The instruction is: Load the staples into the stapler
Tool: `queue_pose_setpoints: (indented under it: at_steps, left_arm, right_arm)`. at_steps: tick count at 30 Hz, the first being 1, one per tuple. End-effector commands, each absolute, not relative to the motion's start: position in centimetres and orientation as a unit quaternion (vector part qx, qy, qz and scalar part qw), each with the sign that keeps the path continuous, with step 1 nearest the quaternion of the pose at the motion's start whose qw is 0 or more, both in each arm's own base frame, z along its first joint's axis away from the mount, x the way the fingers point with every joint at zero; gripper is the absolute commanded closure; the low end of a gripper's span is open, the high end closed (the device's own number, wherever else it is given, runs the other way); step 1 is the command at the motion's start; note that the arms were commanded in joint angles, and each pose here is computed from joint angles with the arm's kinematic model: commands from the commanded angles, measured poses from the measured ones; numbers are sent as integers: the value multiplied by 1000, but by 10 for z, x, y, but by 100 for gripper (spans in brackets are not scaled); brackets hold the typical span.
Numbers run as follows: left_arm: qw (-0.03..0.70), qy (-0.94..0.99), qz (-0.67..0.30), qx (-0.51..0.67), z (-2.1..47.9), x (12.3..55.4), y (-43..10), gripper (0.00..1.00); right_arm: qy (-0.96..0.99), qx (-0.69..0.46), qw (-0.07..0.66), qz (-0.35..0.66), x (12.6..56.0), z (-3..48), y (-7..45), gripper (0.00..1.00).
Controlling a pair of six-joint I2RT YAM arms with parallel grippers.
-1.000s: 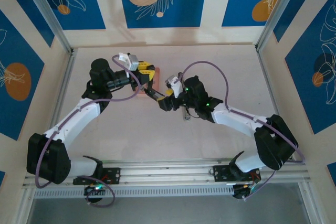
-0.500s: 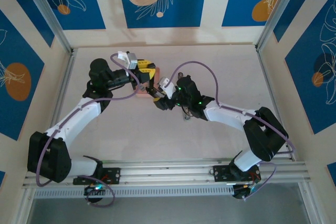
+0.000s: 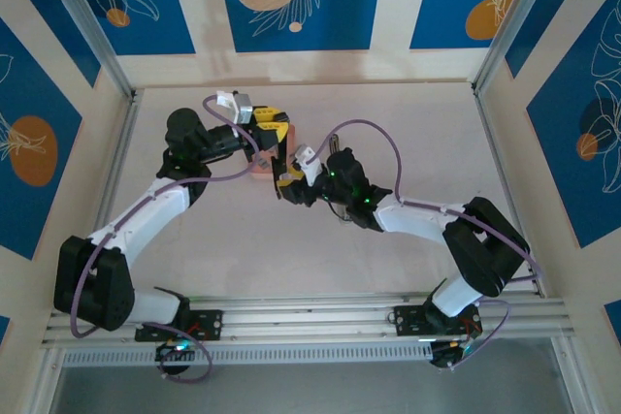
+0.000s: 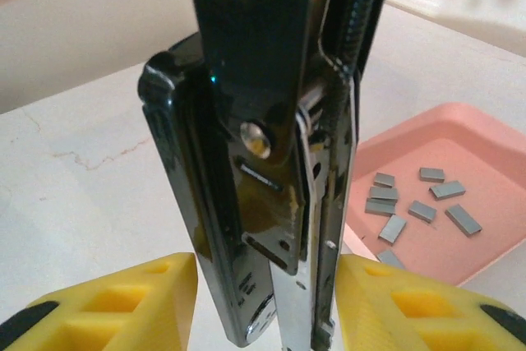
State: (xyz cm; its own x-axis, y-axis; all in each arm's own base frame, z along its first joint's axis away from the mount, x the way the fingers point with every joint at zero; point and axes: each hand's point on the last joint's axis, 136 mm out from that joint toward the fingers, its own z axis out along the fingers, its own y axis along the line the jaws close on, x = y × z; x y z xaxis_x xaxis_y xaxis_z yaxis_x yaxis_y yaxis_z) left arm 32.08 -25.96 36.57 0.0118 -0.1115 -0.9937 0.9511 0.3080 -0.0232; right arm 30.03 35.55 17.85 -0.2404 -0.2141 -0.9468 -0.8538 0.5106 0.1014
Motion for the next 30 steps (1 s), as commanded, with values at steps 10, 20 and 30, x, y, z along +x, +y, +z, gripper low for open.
queue_pose_setpoints:
  at_steps: [10,20,30]
  left_arm:
    - [641,472,-442,414,410,305,-261,100]
    - [632,436,-477,428,418,293,-264,100]
    - [618,418,-496,443,421,283,-272,100]
  right_arm:
    - [662,-385,525,371,292,235,310,44]
    - [603,-472,527,369,292,268,305,41]
    - [559,-502,489,443,288,287,328,42]
